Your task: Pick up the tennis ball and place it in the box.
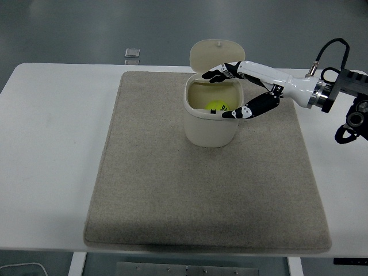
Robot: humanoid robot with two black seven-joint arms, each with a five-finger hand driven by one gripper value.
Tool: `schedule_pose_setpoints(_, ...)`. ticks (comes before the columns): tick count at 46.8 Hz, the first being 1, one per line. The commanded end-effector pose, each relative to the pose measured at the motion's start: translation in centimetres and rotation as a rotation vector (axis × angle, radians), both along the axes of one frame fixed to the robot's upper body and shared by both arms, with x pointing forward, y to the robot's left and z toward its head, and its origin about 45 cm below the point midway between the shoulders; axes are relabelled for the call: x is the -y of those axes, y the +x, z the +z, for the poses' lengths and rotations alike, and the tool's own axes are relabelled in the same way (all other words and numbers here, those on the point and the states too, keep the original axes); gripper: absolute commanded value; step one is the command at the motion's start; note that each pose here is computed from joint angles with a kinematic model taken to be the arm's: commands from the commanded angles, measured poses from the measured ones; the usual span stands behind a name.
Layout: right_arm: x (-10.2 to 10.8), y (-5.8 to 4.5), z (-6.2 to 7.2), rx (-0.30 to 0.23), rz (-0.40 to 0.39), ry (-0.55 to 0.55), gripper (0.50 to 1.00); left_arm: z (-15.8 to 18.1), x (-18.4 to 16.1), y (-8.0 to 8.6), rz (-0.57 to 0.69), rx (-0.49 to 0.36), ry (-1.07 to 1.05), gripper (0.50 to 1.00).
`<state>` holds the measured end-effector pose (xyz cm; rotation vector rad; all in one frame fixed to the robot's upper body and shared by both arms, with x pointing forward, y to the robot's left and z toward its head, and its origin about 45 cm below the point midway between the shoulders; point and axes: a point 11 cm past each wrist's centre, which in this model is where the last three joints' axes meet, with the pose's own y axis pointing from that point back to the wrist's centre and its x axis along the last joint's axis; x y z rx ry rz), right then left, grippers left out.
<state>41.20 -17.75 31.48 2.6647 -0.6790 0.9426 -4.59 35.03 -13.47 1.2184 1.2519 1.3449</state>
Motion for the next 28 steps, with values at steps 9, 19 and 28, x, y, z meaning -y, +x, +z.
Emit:
schedule_pose_setpoints(9,3.0,-0.2,-0.9,-0.184,-0.061,0.094,0.860,0.0,0.0,0.0,0.000,0.001,0.000,0.992)
schedule_pose_setpoints(19,5.8,-0.2,-1.5,-0.317,-0.151,0.230,0.860,0.0,0.0,0.0,0.000,0.001,0.000,0.992)
schedule_pose_setpoints(28,8.0,0.2,-2.9,-0.464,-0.262,0.366,0.858,0.0,0.0,0.0,0.001,0.001,0.000,0.992)
